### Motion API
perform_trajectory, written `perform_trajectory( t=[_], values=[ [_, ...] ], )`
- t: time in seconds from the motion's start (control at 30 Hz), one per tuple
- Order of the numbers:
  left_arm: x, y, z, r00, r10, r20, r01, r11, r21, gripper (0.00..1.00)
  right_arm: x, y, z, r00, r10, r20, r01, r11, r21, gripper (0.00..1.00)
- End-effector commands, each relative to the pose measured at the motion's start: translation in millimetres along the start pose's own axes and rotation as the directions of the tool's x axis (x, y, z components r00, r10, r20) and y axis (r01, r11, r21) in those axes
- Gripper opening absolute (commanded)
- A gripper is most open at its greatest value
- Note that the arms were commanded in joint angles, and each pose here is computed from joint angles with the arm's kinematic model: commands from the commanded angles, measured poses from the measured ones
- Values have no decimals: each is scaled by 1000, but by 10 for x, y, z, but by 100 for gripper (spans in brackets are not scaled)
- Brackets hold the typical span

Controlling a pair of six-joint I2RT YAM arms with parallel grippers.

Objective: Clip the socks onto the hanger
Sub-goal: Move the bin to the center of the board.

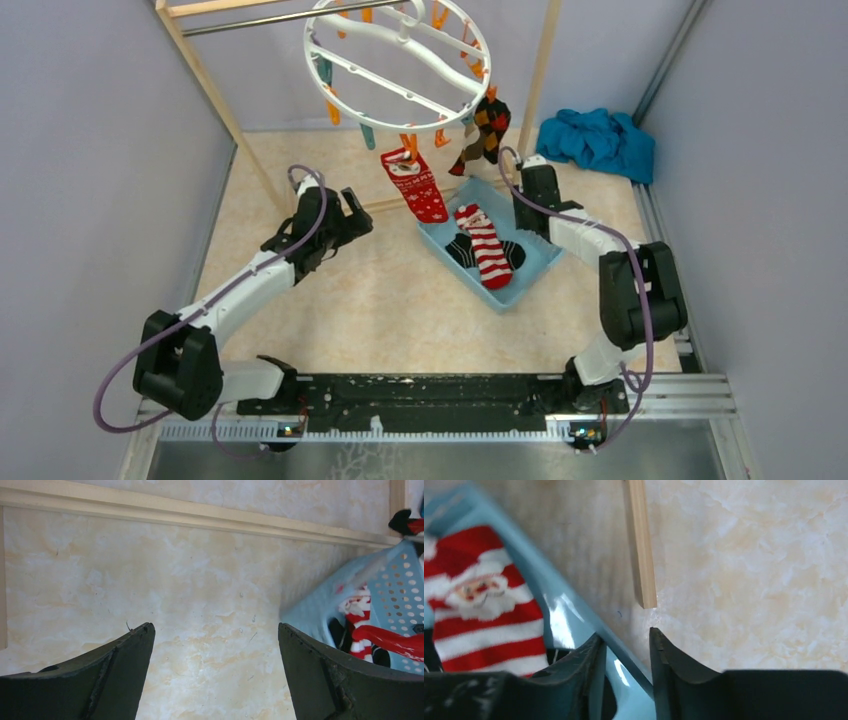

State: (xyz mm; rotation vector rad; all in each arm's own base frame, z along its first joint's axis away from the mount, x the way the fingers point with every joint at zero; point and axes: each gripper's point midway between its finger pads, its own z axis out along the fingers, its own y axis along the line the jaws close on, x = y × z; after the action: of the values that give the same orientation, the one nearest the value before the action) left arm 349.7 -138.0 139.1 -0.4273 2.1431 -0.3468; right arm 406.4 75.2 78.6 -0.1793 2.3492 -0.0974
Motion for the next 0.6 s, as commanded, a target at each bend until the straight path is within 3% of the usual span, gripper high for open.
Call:
perform_trajectory(
  t=[0.0, 0.1, 0.27, 0.57],
  values=[
    [-17, -104, -57, 1000, -13, -1, 13, 998, 60, 98, 166, -21, -111, 997, 76, 1, -76, 997, 18, 23],
    [35, -143, -84, 999, -37, -18, 38, 996, 82, 98, 248, -205, -288, 990, 141, 24, -143, 985, 101, 12],
    [180, -243, -185, 999, -43, -11, 44, 993, 106, 96, 400, -512, -712, 968, 234, 88, -248, 942, 225, 13],
    [161, -427, -274, 998, -54, -18, 56, 982, 178, 96, 520, -1082, -1265, 890, 409, 203, -456, 811, 367, 0]
  ],
)
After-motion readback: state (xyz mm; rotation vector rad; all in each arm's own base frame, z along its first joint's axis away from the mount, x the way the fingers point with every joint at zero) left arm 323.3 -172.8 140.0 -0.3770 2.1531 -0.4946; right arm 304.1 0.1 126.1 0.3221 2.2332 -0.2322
